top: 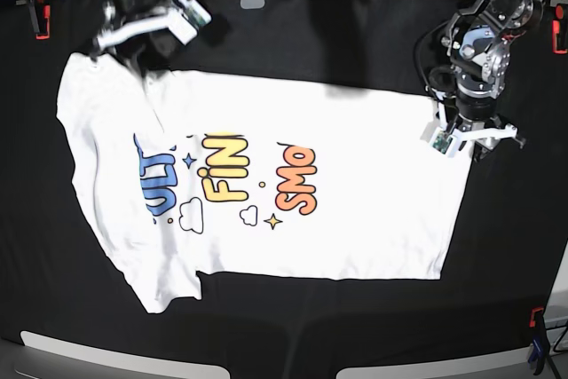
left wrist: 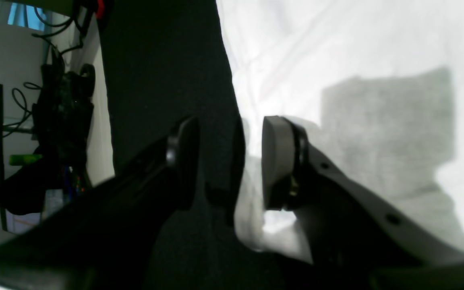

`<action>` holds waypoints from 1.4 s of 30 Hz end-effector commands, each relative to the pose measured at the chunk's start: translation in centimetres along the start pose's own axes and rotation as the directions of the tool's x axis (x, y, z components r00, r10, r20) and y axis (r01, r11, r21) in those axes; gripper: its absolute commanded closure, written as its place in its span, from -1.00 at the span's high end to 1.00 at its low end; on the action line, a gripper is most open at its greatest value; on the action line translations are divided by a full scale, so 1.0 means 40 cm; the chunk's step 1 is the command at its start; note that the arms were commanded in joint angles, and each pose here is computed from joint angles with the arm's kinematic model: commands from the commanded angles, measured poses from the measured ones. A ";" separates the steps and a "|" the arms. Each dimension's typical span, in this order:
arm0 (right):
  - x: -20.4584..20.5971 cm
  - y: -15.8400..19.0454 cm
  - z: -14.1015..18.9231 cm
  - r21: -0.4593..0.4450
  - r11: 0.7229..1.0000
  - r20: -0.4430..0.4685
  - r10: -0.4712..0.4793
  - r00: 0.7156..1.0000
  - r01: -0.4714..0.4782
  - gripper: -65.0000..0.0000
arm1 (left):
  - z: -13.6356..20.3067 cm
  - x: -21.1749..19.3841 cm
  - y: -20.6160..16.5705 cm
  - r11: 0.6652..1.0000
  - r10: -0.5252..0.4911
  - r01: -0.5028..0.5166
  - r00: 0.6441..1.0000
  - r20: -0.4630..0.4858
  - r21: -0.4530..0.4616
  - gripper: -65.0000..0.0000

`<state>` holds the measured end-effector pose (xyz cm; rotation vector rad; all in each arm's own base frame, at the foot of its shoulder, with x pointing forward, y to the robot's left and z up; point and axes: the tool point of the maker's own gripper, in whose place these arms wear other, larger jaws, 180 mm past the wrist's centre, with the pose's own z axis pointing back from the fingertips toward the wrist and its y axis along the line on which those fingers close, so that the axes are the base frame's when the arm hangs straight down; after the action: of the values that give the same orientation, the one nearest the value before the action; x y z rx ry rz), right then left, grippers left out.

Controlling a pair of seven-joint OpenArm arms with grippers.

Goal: Layout the t-shirt on the table in an organized manner, then fold the t-shirt properly
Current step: 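Move the right gripper to the shirt's sleeve corner and grasp it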

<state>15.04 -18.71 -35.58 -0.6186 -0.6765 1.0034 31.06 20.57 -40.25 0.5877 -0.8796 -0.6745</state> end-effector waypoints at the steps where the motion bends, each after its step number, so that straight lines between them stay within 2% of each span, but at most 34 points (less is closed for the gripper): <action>1: -0.012 -0.026 0.008 -0.044 0.999 -0.016 -0.014 1.000 0.013 0.12 | -0.005 0.021 0.045 0.998 0.004 -0.006 1.000 0.030 0.058 -0.28; 4: -0.048 -0.043 0.015 -0.093 0.992 -0.080 -0.094 0.992 0.086 0.12 | -0.004 0.024 0.041 0.998 0.009 -0.010 0.999 0.031 0.056 -0.28; 7: -0.054 -0.022 0.015 -0.069 0.984 -0.114 -0.170 0.979 0.163 0.12 | -0.004 0.024 0.041 0.998 0.008 -0.010 0.999 0.032 0.055 -0.28; 11: -0.047 -0.018 0.002 -0.063 0.955 -0.127 -0.296 0.947 0.290 0.12 | -0.004 0.024 0.041 0.998 0.008 -0.010 0.999 0.032 0.055 -0.28; 15: -0.059 -0.011 -0.015 -0.021 0.910 -0.161 -0.413 0.897 0.415 0.12 | -0.004 0.024 0.041 0.998 0.008 -0.010 0.999 0.032 0.056 -0.28; 19: -0.043 -0.016 -0.035 0.052 0.859 -0.134 -0.500 0.856 0.510 0.12 | -0.004 0.030 0.042 0.998 0.008 -0.010 0.999 0.045 0.056 -0.28; 24: -0.014 0.019 -0.036 0.259 0.768 -0.143 -0.569 0.810 0.586 0.12 | -0.004 0.030 0.041 0.998 0.008 -0.011 0.999 0.046 0.056 -0.28; 29: -0.039 -0.037 -0.044 0.263 0.729 -0.137 -0.620 0.772 0.632 0.12 | -0.004 0.030 0.041 0.998 0.008 -0.011 0.999 0.046 0.056 -0.28; 34: -0.054 -0.099 -0.038 0.297 0.648 -0.125 -0.702 0.702 0.701 0.12 | -0.004 0.031 0.041 0.998 0.008 -0.011 0.999 0.047 0.056 -0.28; 38: -0.071 -0.124 -0.027 0.345 0.587 -0.135 -0.741 0.657 0.733 0.12 | -0.004 0.032 0.042 0.998 0.008 -0.011 0.999 0.050 0.056 -0.28; 40: -0.095 -0.127 -0.036 0.354 0.536 -0.151 -0.776 0.612 0.767 0.12 | -0.004 0.032 0.041 0.998 0.007 -0.010 0.999 0.050 0.056 -0.28; 42: -0.116 -0.106 -0.046 0.397 0.459 -0.195 -0.804 0.562 0.795 0.12 | -0.004 0.032 0.041 0.998 0.008 -0.011 0.999 0.050 0.056 -0.28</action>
<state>16.43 -24.91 -35.46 0.1752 -0.5901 0.1985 31.13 20.18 -40.23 0.5791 -0.8899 -0.6732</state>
